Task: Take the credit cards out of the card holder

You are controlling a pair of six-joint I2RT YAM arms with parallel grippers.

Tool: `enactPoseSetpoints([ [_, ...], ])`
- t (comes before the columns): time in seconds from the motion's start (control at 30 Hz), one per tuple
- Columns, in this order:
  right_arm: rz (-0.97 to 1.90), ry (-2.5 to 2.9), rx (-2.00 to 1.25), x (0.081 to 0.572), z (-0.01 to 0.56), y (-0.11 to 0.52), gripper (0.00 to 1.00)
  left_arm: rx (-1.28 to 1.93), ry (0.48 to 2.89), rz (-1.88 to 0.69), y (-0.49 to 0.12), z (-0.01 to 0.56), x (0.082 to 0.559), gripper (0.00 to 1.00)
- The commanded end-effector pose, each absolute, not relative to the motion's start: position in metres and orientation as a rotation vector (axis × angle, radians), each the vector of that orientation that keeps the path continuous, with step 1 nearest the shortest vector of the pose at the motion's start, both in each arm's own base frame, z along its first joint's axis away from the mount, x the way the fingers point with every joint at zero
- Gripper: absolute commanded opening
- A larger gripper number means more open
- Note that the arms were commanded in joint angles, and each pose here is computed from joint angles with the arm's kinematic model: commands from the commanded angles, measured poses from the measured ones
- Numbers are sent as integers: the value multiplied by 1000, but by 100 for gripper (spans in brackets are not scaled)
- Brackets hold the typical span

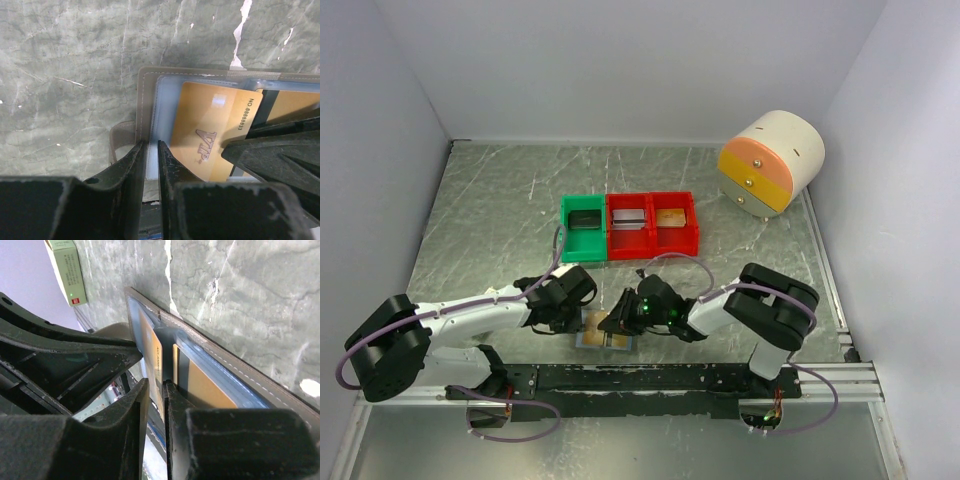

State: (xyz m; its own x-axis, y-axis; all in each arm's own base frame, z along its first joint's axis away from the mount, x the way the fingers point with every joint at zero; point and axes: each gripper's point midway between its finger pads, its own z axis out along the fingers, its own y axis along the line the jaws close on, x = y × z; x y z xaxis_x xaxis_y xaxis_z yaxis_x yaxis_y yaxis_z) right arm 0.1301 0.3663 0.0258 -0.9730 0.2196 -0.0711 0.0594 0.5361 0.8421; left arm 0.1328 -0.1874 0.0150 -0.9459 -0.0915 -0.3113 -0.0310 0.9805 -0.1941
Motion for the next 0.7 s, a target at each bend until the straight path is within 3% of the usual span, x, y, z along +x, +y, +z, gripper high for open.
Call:
enactPoseSetpoints([
  [0.0, 1516, 2527, 284, 134, 33, 376, 18, -80, 2816, -278, -188, 13, 130, 26],
  [0.3, 1491, 2495, 278, 137, 30, 377, 17, -80, 2819, -284, -188, 13, 130, 25],
  [0.47, 1485, 2487, 281, 137, 30, 378, 5, -78, 2815, -281, -188, 14, 131, 25],
  [0.67, 1382, 2521, 291, 133, 27, 357, 4, -84, 2814, -281, -186, 14, 130, 25],
])
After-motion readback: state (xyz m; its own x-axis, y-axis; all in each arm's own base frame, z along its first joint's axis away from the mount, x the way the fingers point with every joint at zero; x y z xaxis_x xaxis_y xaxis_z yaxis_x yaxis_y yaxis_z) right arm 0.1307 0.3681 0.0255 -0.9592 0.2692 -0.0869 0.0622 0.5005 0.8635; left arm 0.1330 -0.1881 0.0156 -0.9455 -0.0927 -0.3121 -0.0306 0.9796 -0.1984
